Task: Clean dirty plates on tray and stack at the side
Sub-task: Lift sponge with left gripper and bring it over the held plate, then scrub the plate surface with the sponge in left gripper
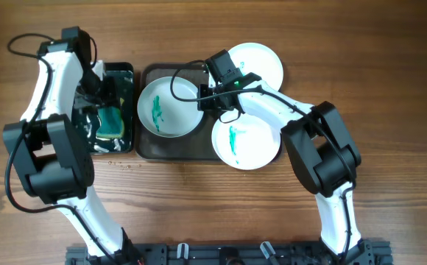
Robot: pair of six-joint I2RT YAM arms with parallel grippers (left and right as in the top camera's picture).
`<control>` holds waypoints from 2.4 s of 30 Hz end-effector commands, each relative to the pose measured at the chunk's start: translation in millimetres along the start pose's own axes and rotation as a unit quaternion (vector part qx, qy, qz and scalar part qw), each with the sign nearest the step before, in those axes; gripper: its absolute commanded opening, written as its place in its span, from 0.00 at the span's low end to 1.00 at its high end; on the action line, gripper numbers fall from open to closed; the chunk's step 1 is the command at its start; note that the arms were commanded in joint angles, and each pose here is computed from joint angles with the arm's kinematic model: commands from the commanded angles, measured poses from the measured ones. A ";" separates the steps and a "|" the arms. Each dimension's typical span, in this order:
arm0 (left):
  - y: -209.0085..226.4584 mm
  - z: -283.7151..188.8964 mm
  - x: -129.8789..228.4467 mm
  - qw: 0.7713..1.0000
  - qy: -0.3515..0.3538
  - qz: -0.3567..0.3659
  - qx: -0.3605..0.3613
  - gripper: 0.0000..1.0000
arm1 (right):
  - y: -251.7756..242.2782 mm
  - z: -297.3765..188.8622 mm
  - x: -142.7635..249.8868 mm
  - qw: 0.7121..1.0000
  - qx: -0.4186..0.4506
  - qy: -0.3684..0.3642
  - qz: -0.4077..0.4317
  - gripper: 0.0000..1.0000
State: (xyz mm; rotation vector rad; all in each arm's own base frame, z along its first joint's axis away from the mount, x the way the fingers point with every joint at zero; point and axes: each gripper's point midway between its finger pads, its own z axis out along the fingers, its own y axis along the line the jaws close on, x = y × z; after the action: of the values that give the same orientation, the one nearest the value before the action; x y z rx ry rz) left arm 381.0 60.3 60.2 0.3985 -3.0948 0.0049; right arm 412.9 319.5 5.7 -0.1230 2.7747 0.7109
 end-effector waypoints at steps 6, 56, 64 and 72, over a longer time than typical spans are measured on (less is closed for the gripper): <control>10.8 32.8 1.6 0.999 -0.006 -0.017 -0.029 0.56 | 0.7 8.9 5.1 1.000 -0.005 0.011 -0.013 0.04; -170.7 69.6 24.9 0.996 0.035 0.041 0.075 0.04 | -26.2 -25.1 3.7 0.997 0.071 0.011 0.016 0.04; -229.8 58.1 68.1 0.949 0.101 0.183 0.236 0.04 | -25.7 -25.1 3.8 0.997 0.069 0.011 0.016 0.04; -119.6 56.7 33.9 0.998 0.049 -0.030 -0.024 0.04 | -23.2 -24.8 5.8 0.998 0.059 0.018 0.021 0.04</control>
State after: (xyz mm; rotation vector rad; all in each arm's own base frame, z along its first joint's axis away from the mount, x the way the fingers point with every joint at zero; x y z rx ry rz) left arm 384.5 -132.6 10.6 0.0965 -2.9693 0.4724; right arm 402.2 285.7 5.4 -0.0590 2.8719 0.5442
